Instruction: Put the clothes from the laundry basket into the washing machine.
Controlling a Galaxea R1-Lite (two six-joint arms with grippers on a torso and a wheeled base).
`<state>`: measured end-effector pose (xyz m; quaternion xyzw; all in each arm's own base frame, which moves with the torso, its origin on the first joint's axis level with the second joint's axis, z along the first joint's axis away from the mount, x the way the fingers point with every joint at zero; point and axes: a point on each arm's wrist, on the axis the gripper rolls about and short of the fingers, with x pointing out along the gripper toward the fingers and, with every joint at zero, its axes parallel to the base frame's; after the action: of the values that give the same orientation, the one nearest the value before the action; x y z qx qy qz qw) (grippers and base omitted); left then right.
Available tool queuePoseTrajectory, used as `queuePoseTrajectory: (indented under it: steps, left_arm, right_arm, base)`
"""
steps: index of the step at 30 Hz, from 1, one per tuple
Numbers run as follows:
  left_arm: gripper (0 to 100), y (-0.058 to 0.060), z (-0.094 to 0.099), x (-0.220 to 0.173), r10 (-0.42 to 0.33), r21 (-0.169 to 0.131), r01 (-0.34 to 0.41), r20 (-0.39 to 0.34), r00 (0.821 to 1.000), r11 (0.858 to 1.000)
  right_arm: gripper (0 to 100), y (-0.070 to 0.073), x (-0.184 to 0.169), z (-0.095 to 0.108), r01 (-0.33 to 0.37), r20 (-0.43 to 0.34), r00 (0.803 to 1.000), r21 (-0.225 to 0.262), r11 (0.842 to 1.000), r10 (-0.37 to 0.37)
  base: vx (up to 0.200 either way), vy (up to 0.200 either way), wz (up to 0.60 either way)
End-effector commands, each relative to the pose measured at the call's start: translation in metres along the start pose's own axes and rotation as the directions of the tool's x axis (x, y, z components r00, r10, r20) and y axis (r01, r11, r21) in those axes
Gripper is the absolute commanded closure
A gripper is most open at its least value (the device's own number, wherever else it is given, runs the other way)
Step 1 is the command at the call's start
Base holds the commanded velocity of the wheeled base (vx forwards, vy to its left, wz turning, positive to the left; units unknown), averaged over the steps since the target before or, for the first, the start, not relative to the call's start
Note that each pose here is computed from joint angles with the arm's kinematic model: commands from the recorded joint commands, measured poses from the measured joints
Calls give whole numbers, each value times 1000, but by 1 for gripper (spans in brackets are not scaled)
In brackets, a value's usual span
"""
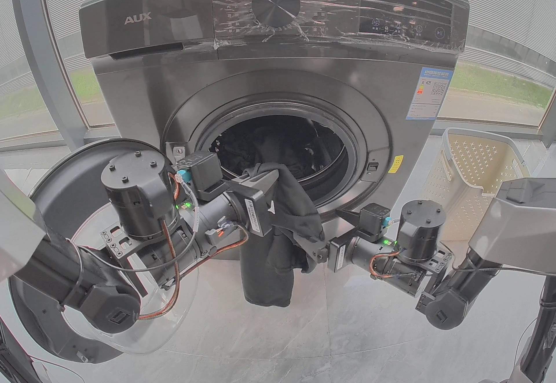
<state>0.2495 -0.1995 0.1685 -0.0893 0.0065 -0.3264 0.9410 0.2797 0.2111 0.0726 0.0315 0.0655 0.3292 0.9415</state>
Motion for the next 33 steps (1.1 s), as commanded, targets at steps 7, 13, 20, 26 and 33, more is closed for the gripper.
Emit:
queuePoseTrajectory:
  steps: [7, 13, 20, 26, 33]
  left_arm:
    - [100, -1, -2, -3, -2, 1, 2, -8, 1000, 1000]
    - [100, -1, -1, -3, -2, 1, 2, -7, 1000, 1000]
    - [100, -1, -1, -2, -7, -2, 7, -5, 1000, 1000]
    - [100, -1, -1, -3, -6, -2, 6, -3, 1000, 1000]
    - [100, -1, -2, -3, -9, -2, 9, -6, 1000, 1000]
  right_arm:
    - [0, -18, -11, 22, 54, 55, 997, 4, 999, -54]
    - [0, -19, -10, 18, 58, 46, 997, 5, 998, -58]
    - [0, -16, -2, 2, 44, 6, 999, 3, 999, -44]
    - [0, -13, 6, -9, 30, -14, 999, 2, 1000, -30]
    - [0, -11, 15, -5, 24, 15, 1000, 2, 1000, -24]
  base:
    - [0, 0, 0]
    - [0, 0, 0]
    - [0, 0, 0]
    - [0, 0, 0]
    - [0, 0, 0]
